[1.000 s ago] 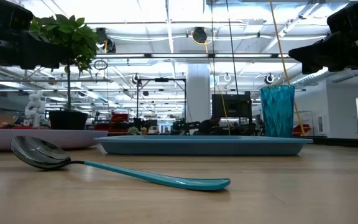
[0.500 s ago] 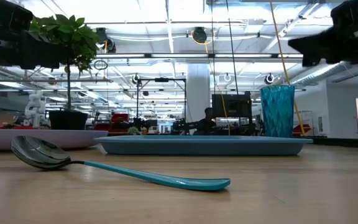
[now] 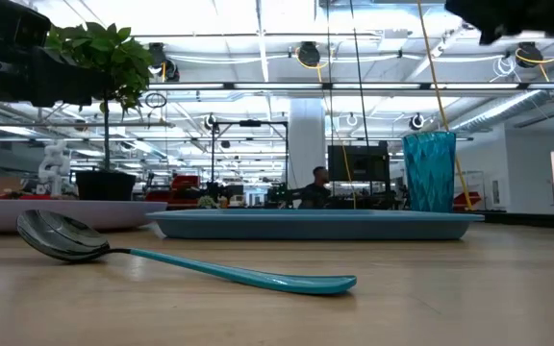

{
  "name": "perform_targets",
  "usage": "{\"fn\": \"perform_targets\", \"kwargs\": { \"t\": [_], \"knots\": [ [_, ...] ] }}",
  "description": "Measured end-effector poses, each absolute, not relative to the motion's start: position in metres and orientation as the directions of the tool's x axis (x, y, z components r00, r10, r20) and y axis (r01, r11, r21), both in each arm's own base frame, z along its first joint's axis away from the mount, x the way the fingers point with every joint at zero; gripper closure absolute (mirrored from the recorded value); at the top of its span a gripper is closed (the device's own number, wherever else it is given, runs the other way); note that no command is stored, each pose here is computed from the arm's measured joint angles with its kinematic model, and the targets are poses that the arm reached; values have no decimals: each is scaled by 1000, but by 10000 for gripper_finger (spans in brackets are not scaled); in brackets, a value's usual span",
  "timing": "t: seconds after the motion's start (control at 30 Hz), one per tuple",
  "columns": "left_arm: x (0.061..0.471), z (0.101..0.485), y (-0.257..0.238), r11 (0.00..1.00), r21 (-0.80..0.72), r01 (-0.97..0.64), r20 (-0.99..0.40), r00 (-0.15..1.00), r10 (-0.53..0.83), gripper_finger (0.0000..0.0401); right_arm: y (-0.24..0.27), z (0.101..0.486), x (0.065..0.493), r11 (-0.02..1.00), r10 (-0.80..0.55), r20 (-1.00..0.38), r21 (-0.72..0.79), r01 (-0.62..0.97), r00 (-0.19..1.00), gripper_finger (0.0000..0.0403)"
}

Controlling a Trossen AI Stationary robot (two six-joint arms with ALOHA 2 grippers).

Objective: Pick and place plate/cup/fork/spoon on tray
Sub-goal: Put the blue glass on the blue serving tray

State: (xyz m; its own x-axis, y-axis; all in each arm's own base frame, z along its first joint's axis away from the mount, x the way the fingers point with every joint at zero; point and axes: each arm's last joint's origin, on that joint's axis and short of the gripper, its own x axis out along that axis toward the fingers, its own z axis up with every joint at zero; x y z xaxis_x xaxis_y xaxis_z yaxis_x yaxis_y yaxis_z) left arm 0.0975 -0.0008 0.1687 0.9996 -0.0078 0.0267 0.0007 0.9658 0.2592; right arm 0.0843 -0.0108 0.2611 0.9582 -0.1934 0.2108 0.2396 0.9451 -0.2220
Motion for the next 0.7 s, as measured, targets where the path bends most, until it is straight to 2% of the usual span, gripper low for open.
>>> {"fn": "perform_targets", "kwargs": {
  "t": [0.33, 0.53, 0.7],
  "knots": [
    [98, 169, -1, 967, 254, 0, 31, 999, -8, 380, -17, 342, 96, 892, -359, 98, -255, 372, 928, 403],
    [97, 172, -1, 966, 257, -7, 55, 998, -7, 380, -22, 375, 118, 843, -471, -57, -322, 431, 880, 403],
    [97, 175, -1, 969, 245, -16, 95, 995, -7, 380, -26, 387, 140, 833, -511, -225, -367, 414, 830, 403]
  ]
}}
